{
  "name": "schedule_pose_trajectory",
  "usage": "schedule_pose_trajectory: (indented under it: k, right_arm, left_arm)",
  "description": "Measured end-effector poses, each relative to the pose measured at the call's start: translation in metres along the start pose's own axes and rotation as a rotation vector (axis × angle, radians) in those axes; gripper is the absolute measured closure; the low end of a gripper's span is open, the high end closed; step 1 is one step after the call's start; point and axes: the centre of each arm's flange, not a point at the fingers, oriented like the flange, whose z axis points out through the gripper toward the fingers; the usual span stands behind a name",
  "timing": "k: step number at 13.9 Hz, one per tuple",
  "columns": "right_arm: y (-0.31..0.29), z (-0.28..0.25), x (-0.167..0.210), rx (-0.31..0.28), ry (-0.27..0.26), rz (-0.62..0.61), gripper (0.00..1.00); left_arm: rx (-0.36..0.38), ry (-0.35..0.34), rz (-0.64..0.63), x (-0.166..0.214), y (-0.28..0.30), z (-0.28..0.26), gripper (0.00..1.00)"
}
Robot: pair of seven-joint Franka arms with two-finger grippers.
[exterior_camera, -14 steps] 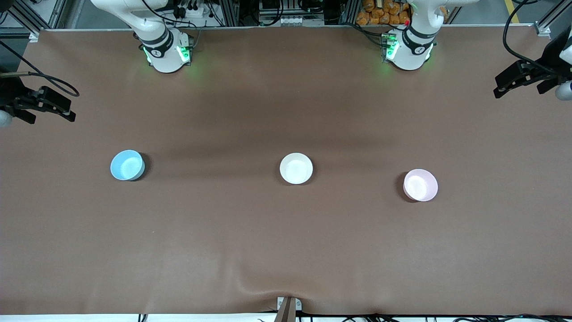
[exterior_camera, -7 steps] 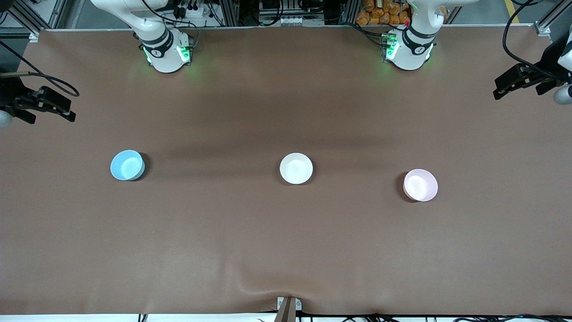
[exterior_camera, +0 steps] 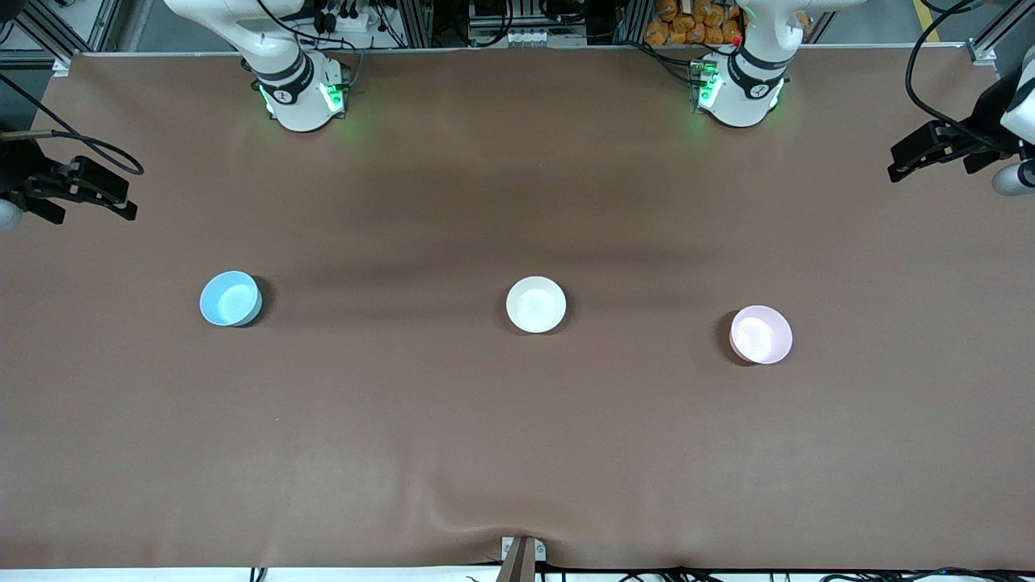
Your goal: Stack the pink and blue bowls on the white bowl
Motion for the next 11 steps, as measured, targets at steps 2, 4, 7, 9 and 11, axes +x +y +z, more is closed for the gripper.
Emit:
schedule_pose_trajectory:
  k: [2, 4, 7, 9, 11]
  right_arm:
    - [0.000, 0.000, 0.000, 0.000, 0.000, 0.000, 0.00]
    - [0.000, 0.000, 0.000, 0.000, 0.000, 0.000, 0.00]
    - [0.000, 0.000, 0.000, 0.000, -0.001, 0.000, 0.00]
    - [0.000, 0.000, 0.000, 0.000, -0.001, 0.000, 0.00]
    - [0.000, 0.000, 0.000, 0.000, -0.001, 0.000, 0.00]
  left_arm:
    - [-0.008, -0.007, -0.004, 0.001, -0.002, 0.003, 0.00]
    - [-0.008, -0.017, -0.007, 0.001, -0.005, 0.007, 0.00]
    - [-0.007, -0.030, -0.004, 0.005, -0.006, 0.020, 0.00]
    - [-0.008, -0.019, -0.002, 0.011, -0.005, 0.032, 0.00]
    - [-0.011, -0.003, -0.001, 0.018, -0.003, 0.048, 0.00]
